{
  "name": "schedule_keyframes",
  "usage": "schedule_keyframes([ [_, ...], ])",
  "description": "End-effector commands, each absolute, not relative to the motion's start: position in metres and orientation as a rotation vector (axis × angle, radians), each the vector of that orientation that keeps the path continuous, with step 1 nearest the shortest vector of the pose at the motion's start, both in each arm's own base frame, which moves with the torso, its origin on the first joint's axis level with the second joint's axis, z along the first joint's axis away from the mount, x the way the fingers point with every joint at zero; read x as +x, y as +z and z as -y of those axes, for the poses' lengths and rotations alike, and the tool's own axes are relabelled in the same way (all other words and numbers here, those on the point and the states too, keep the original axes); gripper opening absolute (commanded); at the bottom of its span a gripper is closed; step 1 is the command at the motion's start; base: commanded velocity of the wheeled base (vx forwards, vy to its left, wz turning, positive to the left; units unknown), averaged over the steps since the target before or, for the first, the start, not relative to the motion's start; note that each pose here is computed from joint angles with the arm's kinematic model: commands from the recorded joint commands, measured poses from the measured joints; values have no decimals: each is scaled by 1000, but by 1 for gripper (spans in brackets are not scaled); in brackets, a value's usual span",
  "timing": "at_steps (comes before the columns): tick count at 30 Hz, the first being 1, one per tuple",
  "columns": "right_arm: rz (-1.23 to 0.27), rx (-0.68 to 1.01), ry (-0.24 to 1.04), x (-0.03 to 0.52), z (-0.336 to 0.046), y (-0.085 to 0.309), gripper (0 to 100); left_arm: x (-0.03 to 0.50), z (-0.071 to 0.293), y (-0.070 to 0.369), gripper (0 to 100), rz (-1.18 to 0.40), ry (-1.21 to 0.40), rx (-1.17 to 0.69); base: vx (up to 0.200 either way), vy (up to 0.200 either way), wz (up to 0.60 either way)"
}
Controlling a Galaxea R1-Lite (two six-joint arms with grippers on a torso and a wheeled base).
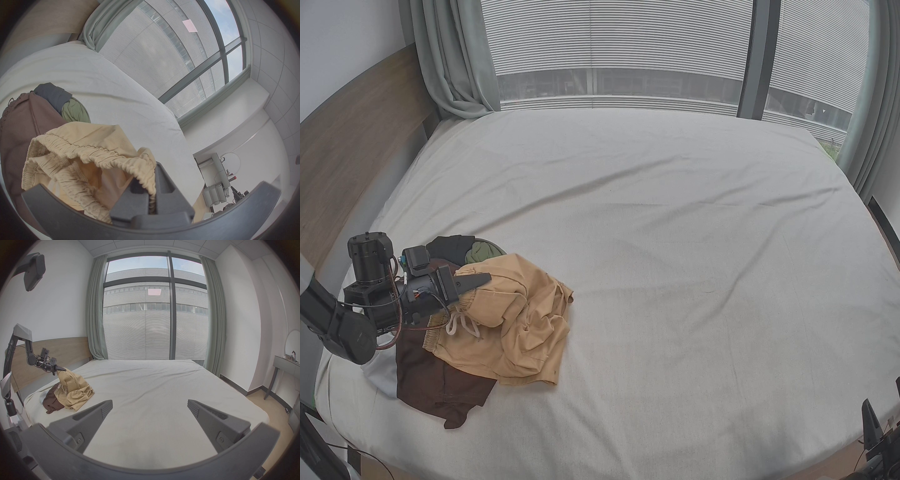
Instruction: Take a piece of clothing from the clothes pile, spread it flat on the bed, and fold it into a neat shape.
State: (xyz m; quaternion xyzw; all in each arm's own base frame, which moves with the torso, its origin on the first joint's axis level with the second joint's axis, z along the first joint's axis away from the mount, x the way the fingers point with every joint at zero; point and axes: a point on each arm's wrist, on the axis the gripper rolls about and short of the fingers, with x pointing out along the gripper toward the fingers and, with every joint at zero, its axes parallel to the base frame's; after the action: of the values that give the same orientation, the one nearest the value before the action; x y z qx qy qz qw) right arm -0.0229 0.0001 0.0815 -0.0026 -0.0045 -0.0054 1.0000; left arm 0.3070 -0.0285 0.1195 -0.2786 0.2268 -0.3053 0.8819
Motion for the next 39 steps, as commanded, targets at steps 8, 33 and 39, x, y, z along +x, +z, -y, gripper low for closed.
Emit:
schedule_keyframes([
  [8,6,-6,-11,-23,0,76,100,296,41,136,0,-431,-675,-559,0,0,0],
  [33,6,-5,-11,-23,0,76,100,282,80,182,0,-366,-650,-854,0,0,0],
  [39,6,-3,-11,-23,0,76,100,283,89,192,0,-374,-679,-938,0,0,0],
])
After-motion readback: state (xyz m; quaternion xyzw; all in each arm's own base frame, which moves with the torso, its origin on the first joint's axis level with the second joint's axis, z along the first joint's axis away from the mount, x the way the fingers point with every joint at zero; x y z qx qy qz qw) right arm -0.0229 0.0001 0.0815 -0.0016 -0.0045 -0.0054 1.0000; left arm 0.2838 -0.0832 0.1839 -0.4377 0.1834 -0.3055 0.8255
